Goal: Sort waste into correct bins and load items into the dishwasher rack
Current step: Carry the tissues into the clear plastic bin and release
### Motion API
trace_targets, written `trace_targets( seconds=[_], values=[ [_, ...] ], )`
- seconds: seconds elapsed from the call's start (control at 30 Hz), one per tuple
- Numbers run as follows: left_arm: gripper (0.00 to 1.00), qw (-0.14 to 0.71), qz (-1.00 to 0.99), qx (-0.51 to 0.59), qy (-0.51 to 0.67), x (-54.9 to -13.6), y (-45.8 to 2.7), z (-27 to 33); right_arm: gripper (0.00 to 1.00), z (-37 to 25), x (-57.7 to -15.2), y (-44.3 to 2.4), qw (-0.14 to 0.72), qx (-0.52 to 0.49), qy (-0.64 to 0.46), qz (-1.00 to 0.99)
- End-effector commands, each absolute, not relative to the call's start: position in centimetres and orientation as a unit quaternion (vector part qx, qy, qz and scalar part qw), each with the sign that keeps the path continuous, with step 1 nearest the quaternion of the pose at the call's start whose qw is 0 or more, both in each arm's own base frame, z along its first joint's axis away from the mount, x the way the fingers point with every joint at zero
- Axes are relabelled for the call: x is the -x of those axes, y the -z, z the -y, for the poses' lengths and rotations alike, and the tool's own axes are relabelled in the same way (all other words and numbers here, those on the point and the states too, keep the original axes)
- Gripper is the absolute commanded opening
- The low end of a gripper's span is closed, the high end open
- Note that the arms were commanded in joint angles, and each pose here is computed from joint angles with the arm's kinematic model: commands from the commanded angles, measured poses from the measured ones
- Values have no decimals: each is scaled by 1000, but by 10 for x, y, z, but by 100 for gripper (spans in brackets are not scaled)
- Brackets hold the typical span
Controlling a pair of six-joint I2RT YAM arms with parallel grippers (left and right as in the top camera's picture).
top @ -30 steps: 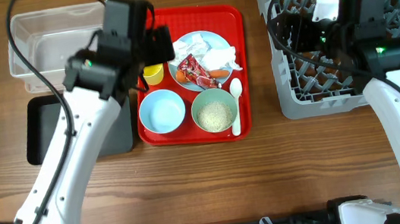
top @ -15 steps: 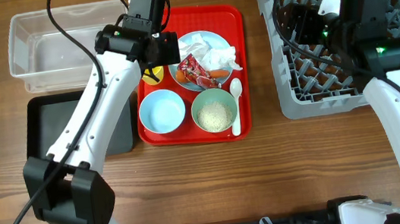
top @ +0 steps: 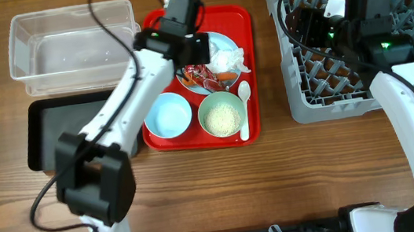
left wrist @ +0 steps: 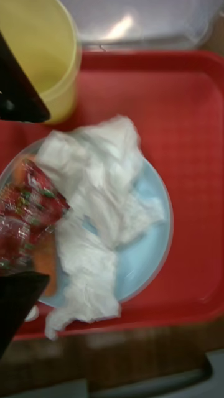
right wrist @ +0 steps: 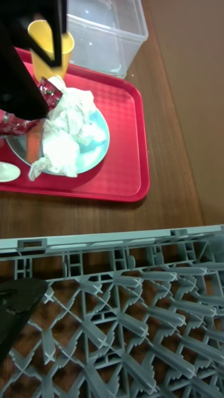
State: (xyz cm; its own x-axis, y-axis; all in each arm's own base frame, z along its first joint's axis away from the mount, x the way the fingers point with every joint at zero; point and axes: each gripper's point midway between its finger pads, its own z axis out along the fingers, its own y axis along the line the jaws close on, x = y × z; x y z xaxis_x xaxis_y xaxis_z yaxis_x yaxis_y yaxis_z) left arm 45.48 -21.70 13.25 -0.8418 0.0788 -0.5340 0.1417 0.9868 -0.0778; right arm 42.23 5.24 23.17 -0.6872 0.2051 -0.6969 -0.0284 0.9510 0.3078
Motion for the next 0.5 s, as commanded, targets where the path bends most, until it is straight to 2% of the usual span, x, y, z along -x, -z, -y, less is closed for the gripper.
trace_targets(
  seconds=[0.0,0.1,0.27,0.4,0.47],
  values=[
    [79,289,-952,-75,67,-473,-107,238,86,-55,-420,-226,383,-44,-154,-910],
    [85,289,-953,-59,71,-487,-82,240,89,-52,-417,-222,375,-43,-143,-915],
    [89,274,-958,-59,67,-491,-50,242,90,-51,-413,-218,366,-40,-137,-920],
    [87,252,-964,-59,56,-488,-26,238,90,-51,-410,-215,358,-41,-136,-923],
    [79,245,-966,-60,53,-486,-18,238,90,-50,-410,-214,356,-41,-136,-924]
  ],
)
